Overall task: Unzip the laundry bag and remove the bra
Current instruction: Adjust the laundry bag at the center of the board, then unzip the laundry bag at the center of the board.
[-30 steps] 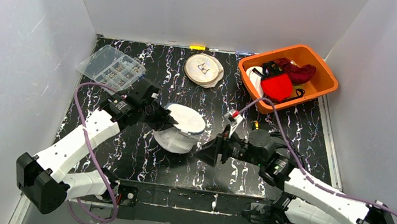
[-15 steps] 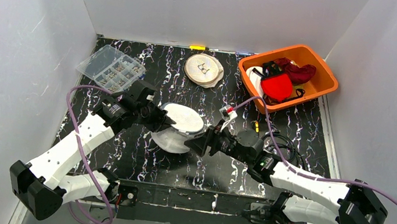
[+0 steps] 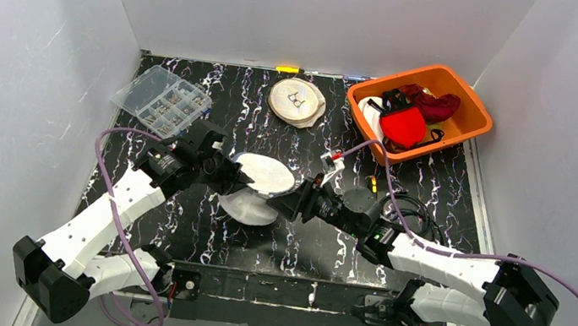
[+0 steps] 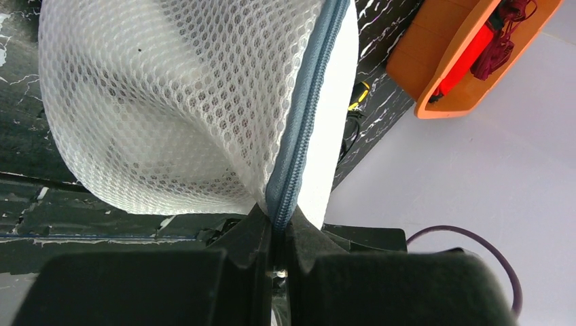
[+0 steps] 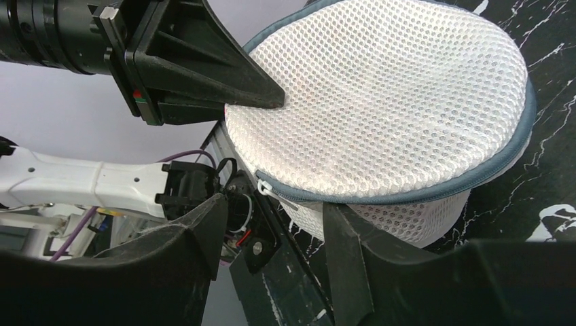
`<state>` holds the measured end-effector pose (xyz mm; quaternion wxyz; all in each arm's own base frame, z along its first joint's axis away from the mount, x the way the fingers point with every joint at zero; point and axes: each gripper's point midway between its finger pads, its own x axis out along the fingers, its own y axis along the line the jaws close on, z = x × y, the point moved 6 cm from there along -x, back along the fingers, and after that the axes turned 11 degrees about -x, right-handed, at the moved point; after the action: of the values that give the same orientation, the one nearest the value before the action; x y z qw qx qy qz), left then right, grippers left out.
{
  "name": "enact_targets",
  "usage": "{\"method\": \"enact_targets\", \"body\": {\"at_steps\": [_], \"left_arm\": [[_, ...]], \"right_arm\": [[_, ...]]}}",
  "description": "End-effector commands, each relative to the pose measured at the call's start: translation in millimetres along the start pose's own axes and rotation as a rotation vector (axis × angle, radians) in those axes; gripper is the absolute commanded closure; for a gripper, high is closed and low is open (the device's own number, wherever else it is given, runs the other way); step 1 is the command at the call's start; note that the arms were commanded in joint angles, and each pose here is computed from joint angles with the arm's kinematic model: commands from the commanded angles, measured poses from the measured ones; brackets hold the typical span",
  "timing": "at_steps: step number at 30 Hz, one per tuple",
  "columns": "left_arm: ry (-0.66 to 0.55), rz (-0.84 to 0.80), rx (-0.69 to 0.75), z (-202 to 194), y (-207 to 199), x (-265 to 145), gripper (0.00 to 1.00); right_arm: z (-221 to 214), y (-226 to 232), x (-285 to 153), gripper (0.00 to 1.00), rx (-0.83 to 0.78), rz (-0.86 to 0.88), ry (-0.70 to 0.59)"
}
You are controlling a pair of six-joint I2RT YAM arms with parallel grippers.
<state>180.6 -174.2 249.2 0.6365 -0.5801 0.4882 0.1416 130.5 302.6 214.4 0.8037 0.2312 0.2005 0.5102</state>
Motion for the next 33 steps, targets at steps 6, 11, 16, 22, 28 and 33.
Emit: {"method": "enact_targets", "body": {"at_steps": [6,11,16,22,28,33], "left_arm": [[-0.016,-0.028,-0.017,2,0,-4,1.00],[-0.022,-0.027,-0.022,3,0,-2,1.00],[-0.018,-0.031,-0.020,3,-1,-2,1.00],[-0.027,-0.035,-0.021,4,0,-3,1.00],[-0.026,-0.034,-0.026,4,0,-2,1.00],[-0.018,-0.048,-0.029,2,-3,-6,1.00]], "right_arm": [[15,17,5,0.46,0.026,0.090,-0.067],[14,20,6,0.49,0.038,0.115,-0.061],[13,18,7,0.52,0.040,0.104,-0.056],[9,15,8,0.57,0.038,0.085,-0.038],[3,10,9,0.54,0.039,0.072,-0.017],[1,9,10,0.48,0.039,0.073,-0.011]]}}
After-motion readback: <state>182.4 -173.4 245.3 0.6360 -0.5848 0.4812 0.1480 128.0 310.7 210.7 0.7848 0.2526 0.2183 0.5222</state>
